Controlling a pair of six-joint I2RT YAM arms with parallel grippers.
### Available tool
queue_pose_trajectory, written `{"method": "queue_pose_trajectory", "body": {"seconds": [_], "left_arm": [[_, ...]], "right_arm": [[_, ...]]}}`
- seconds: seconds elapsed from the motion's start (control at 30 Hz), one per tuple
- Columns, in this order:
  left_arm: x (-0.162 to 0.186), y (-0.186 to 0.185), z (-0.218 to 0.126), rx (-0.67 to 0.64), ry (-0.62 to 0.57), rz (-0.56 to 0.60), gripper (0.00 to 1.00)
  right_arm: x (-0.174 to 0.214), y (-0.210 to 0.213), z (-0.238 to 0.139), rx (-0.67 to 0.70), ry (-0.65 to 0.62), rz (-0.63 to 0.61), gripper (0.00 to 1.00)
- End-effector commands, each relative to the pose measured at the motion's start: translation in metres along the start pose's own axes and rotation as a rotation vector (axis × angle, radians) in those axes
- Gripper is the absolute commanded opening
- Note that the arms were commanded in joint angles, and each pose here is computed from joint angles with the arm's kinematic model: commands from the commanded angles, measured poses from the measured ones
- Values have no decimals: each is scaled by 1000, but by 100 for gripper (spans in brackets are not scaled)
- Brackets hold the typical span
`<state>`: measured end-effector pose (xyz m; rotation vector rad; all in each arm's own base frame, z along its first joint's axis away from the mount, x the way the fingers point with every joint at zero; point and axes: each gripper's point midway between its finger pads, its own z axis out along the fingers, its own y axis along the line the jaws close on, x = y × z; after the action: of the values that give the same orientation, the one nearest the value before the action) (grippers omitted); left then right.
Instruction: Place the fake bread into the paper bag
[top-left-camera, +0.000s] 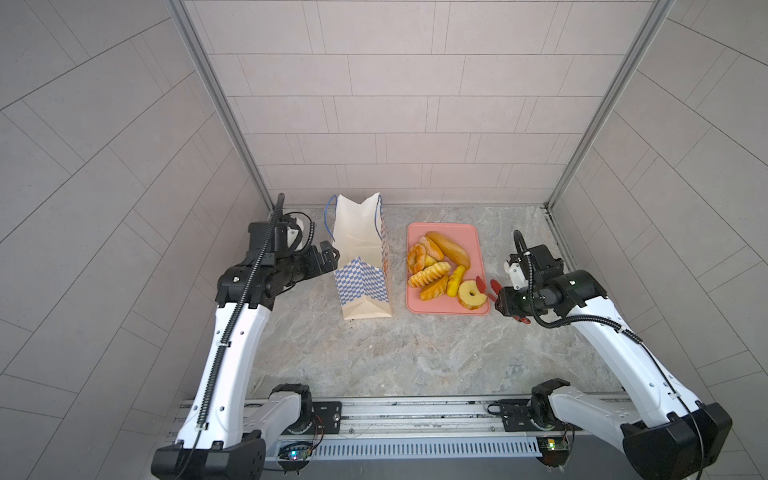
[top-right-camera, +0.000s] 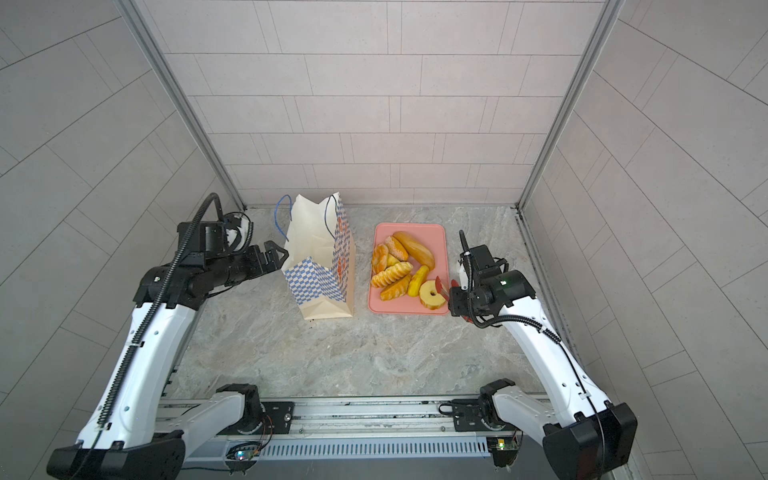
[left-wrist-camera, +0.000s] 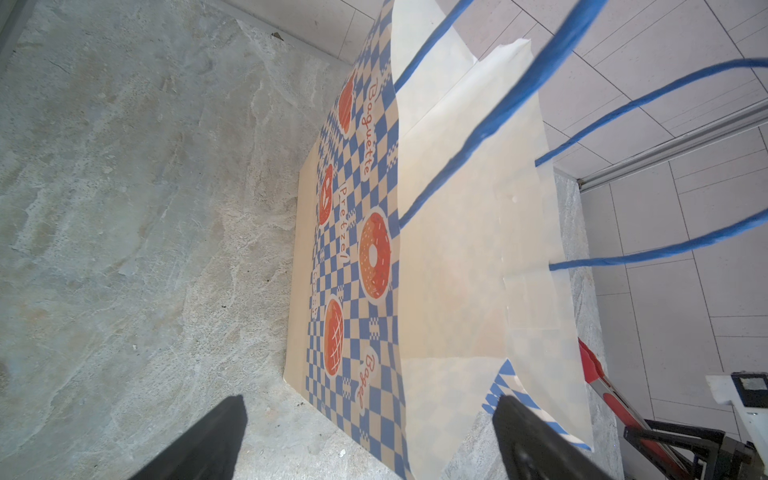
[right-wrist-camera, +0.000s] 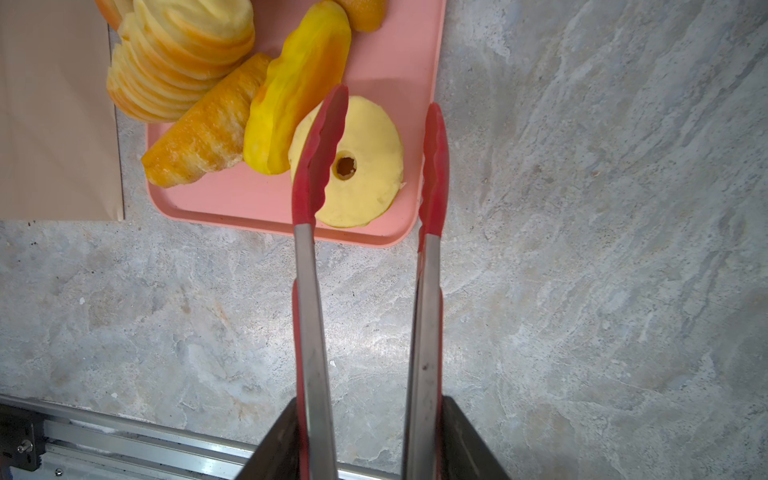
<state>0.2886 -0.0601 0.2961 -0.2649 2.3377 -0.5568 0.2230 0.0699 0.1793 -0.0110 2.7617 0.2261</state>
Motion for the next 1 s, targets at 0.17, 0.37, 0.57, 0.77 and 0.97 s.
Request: {"method": "queue_pose_trajectory", "body": {"seconds": [0.17,0.37,0.57,0.77,0.97], "left_arm": [[-2,-2,2,20,-16,1,100],[-1,-2,2,24,-14,2,100],[2,-2,1,28,-13,7,100],[3,-3,0,30,-13,8,100],[4,-2,0,31,-15,7,100]], "right_arm": [[14,2,-15,53,-10,-20,50],[27,9,-10,80,-1,-47,52],[36,14,-6,104,3,-69,54],[39,18,1,100,10,-82,56],[41,21,7,103,24,-100,58]]}}
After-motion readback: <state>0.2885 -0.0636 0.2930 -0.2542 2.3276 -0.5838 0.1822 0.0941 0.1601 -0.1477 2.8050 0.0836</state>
